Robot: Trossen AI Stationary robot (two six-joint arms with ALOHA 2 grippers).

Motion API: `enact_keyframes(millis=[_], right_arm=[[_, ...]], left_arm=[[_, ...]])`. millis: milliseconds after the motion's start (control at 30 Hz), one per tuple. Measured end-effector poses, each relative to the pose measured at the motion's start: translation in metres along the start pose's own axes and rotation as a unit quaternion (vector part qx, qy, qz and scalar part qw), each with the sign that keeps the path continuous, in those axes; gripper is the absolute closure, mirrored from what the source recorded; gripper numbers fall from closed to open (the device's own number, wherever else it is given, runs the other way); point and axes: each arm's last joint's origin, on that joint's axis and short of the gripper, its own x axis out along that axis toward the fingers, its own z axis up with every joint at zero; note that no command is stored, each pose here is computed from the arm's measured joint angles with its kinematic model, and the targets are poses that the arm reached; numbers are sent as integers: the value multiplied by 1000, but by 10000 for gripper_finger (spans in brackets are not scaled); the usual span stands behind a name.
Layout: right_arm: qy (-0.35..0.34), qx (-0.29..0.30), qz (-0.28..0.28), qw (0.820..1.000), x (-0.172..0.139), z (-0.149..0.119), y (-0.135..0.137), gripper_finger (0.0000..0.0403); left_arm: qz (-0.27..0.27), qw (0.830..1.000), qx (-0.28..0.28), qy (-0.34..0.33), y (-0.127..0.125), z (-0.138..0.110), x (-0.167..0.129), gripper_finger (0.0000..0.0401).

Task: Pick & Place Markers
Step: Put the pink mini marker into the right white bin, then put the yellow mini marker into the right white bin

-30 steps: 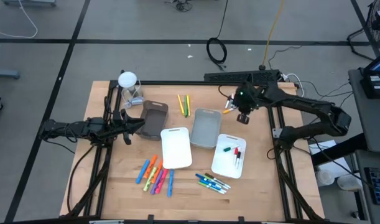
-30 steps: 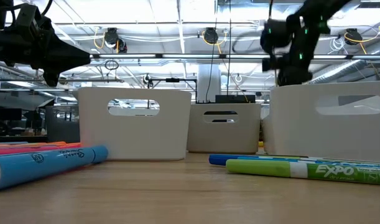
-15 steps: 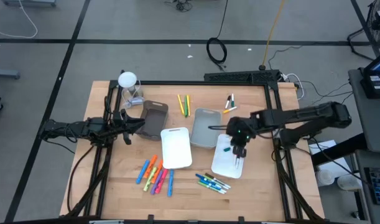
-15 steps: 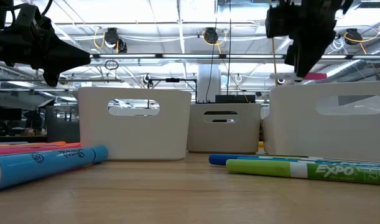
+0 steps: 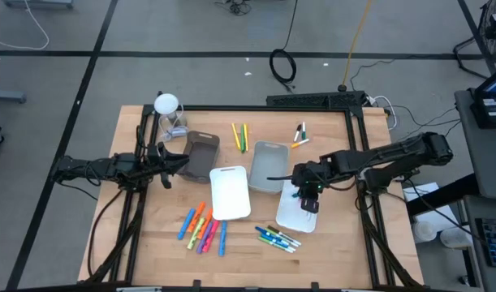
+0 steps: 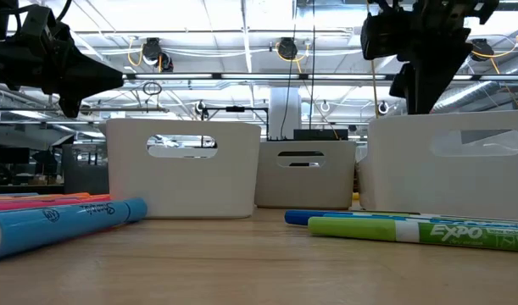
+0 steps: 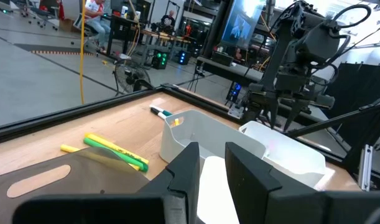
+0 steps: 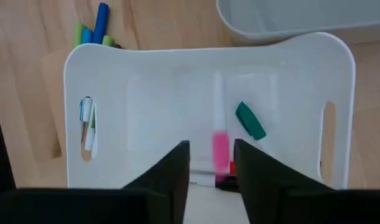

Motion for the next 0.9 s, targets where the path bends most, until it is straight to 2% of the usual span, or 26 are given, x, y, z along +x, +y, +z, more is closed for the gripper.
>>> enact_keyframes(millis=[100, 167, 467, 600, 733, 900], right_arm=[[-16, -17, 2, 1000, 0, 3, 1, 268], [-25, -31, -15, 999, 0, 4, -1, 261], [-78, -86, -162, 980, -15, 13, -31, 259], [-85, -72, -213, 971, -24, 19, -59, 257], [-88, -44, -246, 964, -34, 26, -97, 250], [-104, -30, -228, 968, -42, 33, -153, 239]], left_arm=[[0, 1000, 0, 0, 0, 0, 0, 322], [0, 1000, 0, 0, 0, 0, 0, 322], [0, 1000, 0, -1, 0, 0, 0, 322], [0, 1000, 0, 0, 0, 0, 0, 322], [0, 1000, 0, -1, 0, 0, 0, 322], [0, 1000, 0, -1, 0, 0, 0, 322]])
